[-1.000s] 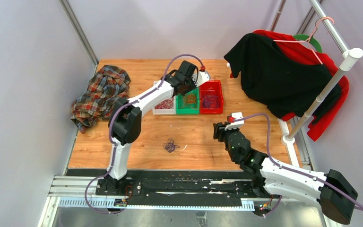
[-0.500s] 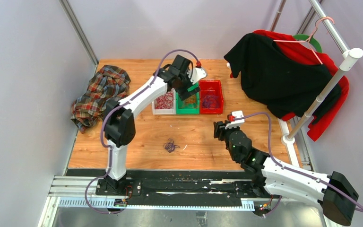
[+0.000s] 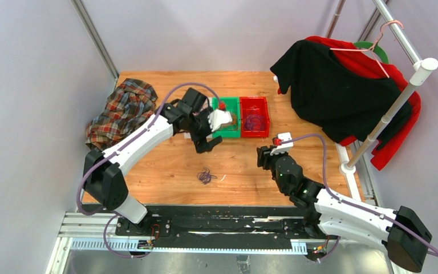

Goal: Untangle the cables

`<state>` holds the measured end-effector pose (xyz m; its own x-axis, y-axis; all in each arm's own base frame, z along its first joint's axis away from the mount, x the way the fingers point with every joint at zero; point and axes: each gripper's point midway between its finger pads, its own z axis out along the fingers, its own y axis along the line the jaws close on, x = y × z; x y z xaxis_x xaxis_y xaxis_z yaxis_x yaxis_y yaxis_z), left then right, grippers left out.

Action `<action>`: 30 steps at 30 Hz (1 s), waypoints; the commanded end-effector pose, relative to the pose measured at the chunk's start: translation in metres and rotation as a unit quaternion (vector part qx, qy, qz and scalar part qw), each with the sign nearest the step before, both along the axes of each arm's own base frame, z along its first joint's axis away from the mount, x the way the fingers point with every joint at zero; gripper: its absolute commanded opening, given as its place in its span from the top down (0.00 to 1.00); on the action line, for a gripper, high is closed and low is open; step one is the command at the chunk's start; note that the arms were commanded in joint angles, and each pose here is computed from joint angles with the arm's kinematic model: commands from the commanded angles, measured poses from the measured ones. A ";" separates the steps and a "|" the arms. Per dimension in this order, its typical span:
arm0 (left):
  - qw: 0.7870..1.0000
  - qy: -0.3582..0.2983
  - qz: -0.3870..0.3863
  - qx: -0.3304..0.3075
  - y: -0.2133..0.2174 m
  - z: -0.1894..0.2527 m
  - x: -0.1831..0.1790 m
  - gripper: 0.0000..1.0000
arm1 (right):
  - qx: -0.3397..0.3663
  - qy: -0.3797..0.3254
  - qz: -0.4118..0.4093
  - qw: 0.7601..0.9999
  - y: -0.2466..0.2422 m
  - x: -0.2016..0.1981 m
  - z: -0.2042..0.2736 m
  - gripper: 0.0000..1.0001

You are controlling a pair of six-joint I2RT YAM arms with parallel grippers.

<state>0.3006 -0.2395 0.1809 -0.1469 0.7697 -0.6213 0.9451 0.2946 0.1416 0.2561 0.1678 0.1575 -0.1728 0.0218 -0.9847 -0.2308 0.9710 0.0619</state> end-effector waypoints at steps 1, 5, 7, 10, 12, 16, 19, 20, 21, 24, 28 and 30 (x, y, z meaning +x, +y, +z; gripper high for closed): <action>0.995 0.093 -0.033 0.004 0.007 -0.049 -0.047 0.05 | 0.017 -0.007 0.010 1.000 0.008 0.004 0.014 0.48; 0.990 0.140 -0.011 0.004 0.010 -0.084 -0.063 0.10 | 0.018 -0.004 0.015 1.000 0.010 0.004 0.012 0.48; 0.989 0.147 -0.001 0.007 0.011 -0.097 -0.065 0.11 | 0.019 -0.003 0.015 1.000 0.009 0.003 0.011 0.48; 0.991 0.134 0.026 0.006 0.011 -0.111 -0.055 0.15 | 0.020 -0.001 0.018 1.000 0.011 0.002 0.009 0.48; 0.991 0.131 0.036 0.006 0.010 -0.119 -0.051 0.19 | 0.019 0.000 0.019 1.000 0.011 0.003 0.008 0.48; 0.991 0.127 0.048 0.017 0.009 -0.134 -0.041 0.27 | 0.021 0.003 0.023 1.000 0.013 0.002 0.006 0.49; 0.989 0.138 0.045 0.026 0.011 -0.144 -0.044 0.36 | 0.023 0.004 0.024 0.999 0.013 0.001 0.005 0.50; 0.989 0.139 0.044 0.032 0.012 -0.148 -0.045 0.39 | 0.023 0.003 0.023 0.999 0.012 0.001 0.005 0.50; 0.989 0.138 0.044 0.036 0.013 -0.150 -0.046 0.40 | 0.023 0.003 0.023 0.999 0.012 0.001 0.005 0.50; 0.989 0.141 0.039 0.035 0.014 -0.151 -0.053 0.45 | 0.022 0.002 0.022 1.000 0.011 0.001 0.005 0.50; 0.989 0.145 0.028 0.031 0.011 -0.147 -0.066 0.70 | 0.023 0.002 0.020 1.000 0.011 0.002 0.006 0.51; 0.988 0.152 0.024 0.021 0.006 -0.142 -0.074 0.80 | 0.025 0.002 0.020 1.000 0.012 0.002 0.007 0.53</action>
